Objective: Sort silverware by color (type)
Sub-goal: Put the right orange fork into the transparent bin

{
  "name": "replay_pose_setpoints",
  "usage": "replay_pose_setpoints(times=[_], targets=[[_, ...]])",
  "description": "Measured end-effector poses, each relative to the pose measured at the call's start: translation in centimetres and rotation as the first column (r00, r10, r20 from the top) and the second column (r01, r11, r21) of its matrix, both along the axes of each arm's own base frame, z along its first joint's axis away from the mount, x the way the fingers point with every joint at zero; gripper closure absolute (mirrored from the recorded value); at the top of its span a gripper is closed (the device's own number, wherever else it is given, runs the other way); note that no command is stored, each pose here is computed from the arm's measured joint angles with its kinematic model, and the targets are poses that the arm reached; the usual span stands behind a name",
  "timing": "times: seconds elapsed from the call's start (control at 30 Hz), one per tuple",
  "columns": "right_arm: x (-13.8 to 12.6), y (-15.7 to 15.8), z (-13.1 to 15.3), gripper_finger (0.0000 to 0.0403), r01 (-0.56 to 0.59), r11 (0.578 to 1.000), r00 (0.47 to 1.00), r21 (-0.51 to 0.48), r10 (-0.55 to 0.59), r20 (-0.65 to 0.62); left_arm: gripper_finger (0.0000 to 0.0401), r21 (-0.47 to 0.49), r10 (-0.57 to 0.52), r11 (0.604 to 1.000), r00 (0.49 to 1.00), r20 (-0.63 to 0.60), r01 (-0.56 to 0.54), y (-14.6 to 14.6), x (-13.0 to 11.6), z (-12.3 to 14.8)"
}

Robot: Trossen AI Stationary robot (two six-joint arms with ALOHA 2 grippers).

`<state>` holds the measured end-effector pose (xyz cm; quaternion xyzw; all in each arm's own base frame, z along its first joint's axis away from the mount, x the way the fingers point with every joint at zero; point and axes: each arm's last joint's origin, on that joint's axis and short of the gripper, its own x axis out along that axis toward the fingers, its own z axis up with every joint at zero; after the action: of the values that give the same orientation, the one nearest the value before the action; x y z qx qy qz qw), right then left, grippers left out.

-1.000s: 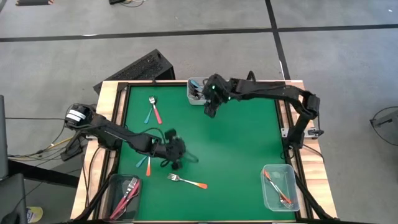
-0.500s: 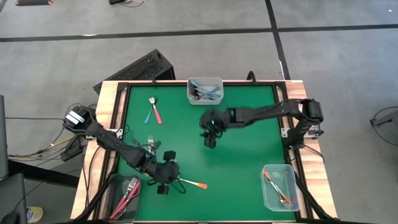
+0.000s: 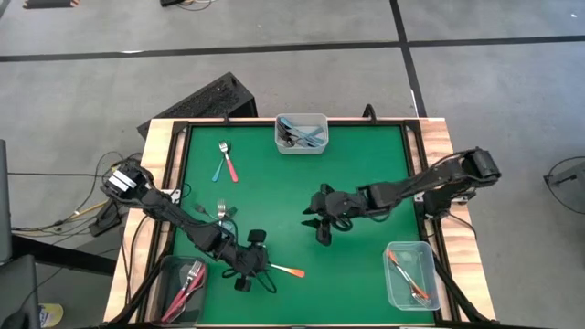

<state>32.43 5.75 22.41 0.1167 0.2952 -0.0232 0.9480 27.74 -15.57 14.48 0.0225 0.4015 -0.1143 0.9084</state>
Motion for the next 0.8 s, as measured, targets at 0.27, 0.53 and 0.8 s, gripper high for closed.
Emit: replay_pose_setpoints(times=[0.27, 0.53, 0.8], targets=[[-1.2, 1.4, -1.0, 0.0221, 0.045, 0.999, 0.999, 0.002, -0.044, -0.022, 0.0320, 0.012, 0.038, 0.999, 0.995, -0.093, -0.037, 0.1, -0.3, -1.4], [0.6, 3.3, -4.5, 0.0221, 0.011, 0.999, 1.000, 0.036, -0.010, -0.029, 0.0389, 0.060, 0.091, 0.995, 0.989, -0.113, -0.085, 0.7, -0.2, -1.9], [1.2, 3.2, -5.3, 0.0221, -0.018, 0.997, 0.999, 0.069, 0.021, -0.035, 0.0375, 0.115, 0.104, 0.989, 0.993, -0.050, -0.097, 0.9, 0.6, -1.4]])
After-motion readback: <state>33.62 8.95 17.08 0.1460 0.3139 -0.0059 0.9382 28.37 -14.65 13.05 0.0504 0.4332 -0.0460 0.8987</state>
